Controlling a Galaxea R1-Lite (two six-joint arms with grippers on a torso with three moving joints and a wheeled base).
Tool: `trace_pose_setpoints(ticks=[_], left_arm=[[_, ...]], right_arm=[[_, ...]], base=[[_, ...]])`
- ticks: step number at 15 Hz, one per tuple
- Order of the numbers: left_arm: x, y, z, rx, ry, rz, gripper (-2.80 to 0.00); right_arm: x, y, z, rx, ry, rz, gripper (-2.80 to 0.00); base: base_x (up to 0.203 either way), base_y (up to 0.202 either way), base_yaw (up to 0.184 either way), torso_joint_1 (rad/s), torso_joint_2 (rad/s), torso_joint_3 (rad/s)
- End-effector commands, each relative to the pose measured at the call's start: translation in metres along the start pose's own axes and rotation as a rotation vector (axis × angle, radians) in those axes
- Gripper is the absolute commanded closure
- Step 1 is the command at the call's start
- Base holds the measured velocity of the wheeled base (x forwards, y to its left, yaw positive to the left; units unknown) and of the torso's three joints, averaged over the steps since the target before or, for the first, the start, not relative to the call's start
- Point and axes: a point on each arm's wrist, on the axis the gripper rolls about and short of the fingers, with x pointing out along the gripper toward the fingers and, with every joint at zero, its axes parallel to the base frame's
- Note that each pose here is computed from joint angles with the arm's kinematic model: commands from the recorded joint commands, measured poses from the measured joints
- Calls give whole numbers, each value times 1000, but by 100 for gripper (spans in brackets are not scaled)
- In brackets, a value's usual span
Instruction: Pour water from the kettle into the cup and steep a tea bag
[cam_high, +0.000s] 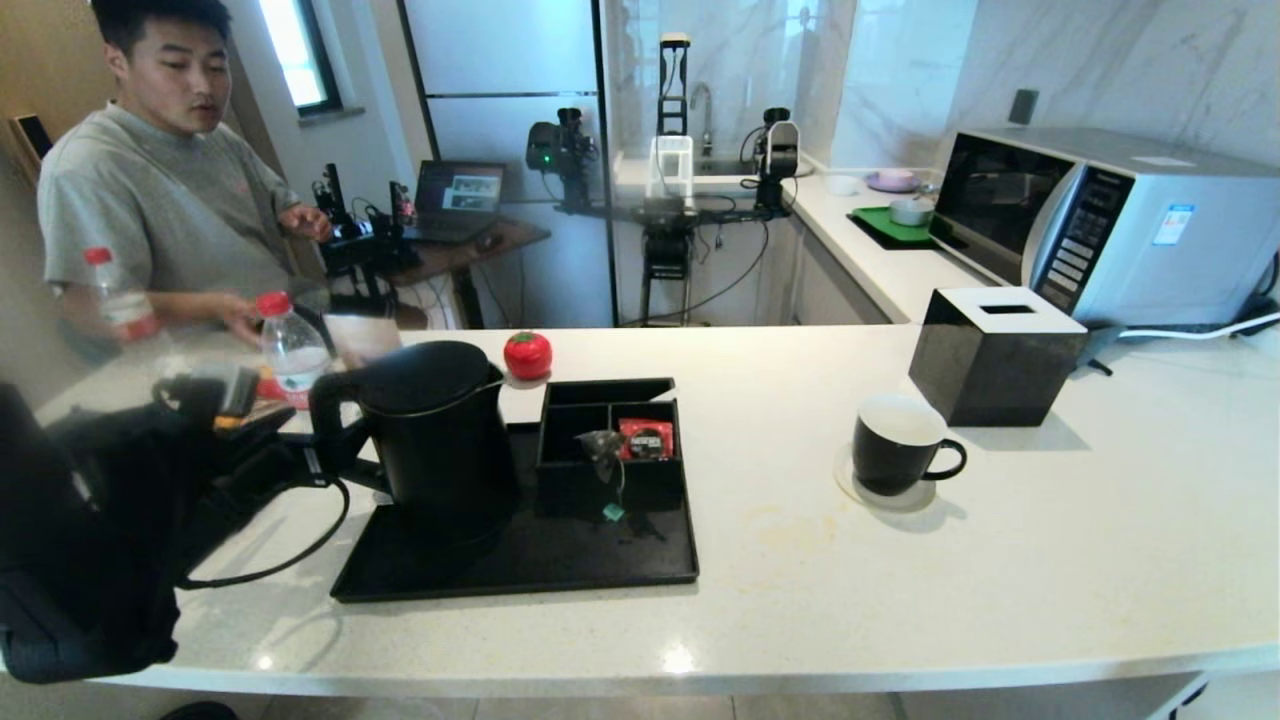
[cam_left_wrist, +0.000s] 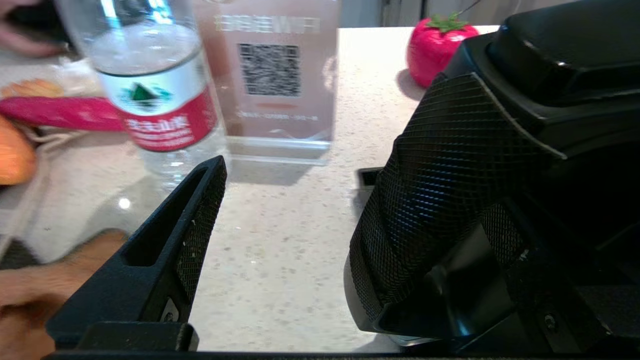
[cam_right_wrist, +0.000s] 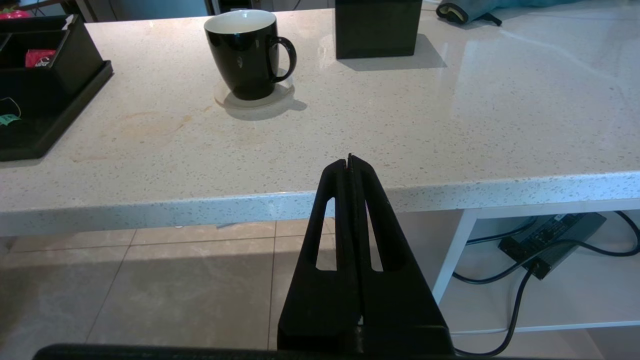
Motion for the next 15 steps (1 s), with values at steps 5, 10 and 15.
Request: trace_pose_setpoints(ticks=[5,10,15], left_arm=[[-1,-4,1,9,-29,-15,-280],[8,1,2,22,-49,-1,-280],[15,6,3,29,-68,13,-280]], right_arm=[[0,0,0,1,1,0,0],[0,0,0,1,1,0,0],[0,0,0,1,1,0,0]], base=[[0,0,0,0,0,0],[0,0,0,0,0,0],[0,0,0,0,0,0]])
